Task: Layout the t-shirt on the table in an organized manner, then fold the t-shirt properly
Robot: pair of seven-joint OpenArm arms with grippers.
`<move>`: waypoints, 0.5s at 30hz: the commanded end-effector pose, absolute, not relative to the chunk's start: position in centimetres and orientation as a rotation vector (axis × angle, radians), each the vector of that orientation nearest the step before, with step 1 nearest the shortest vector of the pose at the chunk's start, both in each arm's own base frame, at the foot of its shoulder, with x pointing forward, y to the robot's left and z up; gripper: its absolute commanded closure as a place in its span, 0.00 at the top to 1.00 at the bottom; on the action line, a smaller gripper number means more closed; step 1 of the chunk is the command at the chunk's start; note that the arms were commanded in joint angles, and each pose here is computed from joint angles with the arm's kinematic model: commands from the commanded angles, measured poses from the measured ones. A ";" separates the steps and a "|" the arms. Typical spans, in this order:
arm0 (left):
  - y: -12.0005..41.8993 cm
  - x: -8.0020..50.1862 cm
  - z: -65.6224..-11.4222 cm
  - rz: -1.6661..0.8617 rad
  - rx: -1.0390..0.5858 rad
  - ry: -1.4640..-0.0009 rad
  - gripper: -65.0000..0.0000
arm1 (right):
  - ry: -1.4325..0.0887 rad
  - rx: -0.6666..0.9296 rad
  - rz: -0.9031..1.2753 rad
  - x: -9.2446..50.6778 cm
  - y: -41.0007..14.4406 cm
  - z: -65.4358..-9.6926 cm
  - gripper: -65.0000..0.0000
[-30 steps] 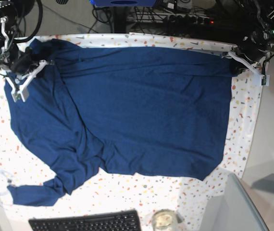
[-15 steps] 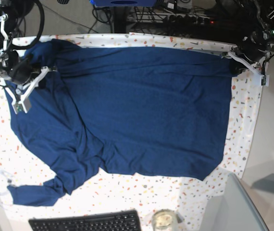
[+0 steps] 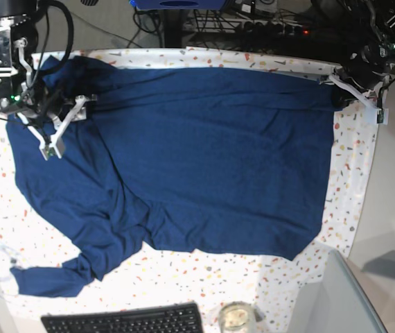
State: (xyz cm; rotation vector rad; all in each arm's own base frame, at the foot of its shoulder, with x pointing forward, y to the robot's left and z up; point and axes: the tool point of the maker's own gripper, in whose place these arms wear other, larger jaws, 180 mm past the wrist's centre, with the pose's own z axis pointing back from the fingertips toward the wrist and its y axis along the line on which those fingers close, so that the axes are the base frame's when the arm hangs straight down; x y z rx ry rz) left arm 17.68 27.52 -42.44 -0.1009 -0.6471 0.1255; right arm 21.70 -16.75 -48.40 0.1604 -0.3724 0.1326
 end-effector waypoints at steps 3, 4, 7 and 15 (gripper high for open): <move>28.0 18.2 -41.5 0.116 -0.091 -0.682 0.00 | -0.417 0.156 0.139 22.9 -17.0 -47.4 0.38; 28.0 18.2 -41.6 0.116 -0.091 -0.681 0.00 | -0.426 0.155 0.142 23.1 -17.0 -47.2 0.27; 28.0 18.1 -41.6 0.117 -0.091 -0.679 0.00 | -0.440 0.154 0.143 23.3 -17.0 -46.7 0.00; 28.0 18.3 -41.6 0.117 -0.092 -0.682 0.00 | -0.508 0.140 0.186 24.9 -16.4 -43.5 0.02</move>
